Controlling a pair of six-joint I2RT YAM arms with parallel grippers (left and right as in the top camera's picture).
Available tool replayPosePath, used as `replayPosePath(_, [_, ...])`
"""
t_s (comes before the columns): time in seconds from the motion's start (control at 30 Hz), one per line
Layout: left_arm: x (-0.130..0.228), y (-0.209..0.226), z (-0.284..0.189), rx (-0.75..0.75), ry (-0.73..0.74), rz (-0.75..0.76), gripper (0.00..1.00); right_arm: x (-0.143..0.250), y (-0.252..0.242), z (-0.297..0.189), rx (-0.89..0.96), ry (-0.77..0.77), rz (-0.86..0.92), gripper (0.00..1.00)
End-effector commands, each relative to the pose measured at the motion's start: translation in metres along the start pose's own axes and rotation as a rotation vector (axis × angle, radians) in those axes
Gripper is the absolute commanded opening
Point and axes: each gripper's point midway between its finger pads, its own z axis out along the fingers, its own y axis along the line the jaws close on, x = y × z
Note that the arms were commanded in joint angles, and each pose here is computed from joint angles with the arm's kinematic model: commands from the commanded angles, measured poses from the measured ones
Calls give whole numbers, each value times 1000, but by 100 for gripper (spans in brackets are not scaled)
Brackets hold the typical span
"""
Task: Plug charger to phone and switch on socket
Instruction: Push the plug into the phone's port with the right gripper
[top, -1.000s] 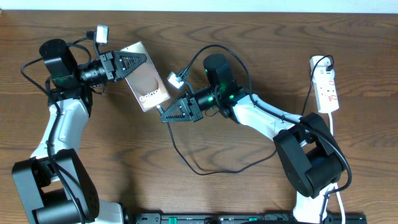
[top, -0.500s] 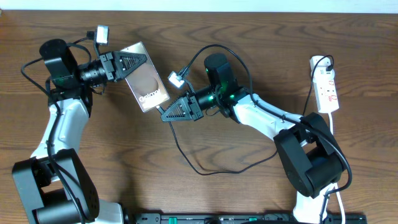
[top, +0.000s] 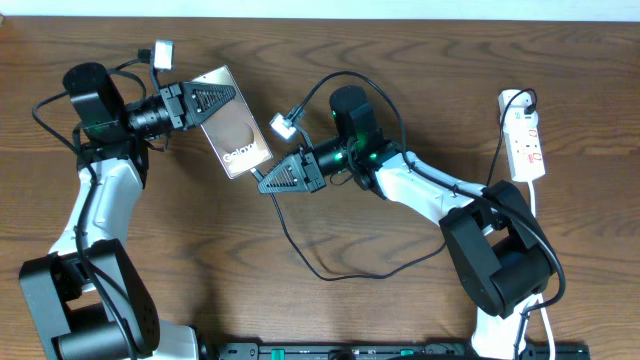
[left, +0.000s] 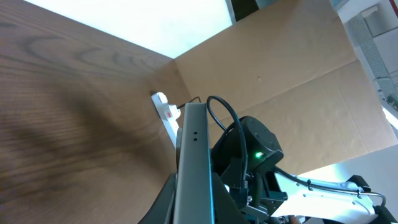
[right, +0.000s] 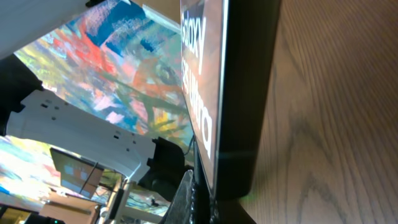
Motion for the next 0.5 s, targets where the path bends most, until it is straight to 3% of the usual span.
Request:
replayPosePath(0.0, [12,-12,5,65,68,24,7,-23,-7,-7,78,-77,-25,1])
replayPosePath(0.47, [15,-13,12,68,79,23,7,-28,-15,-1,133,-109,-25,1])
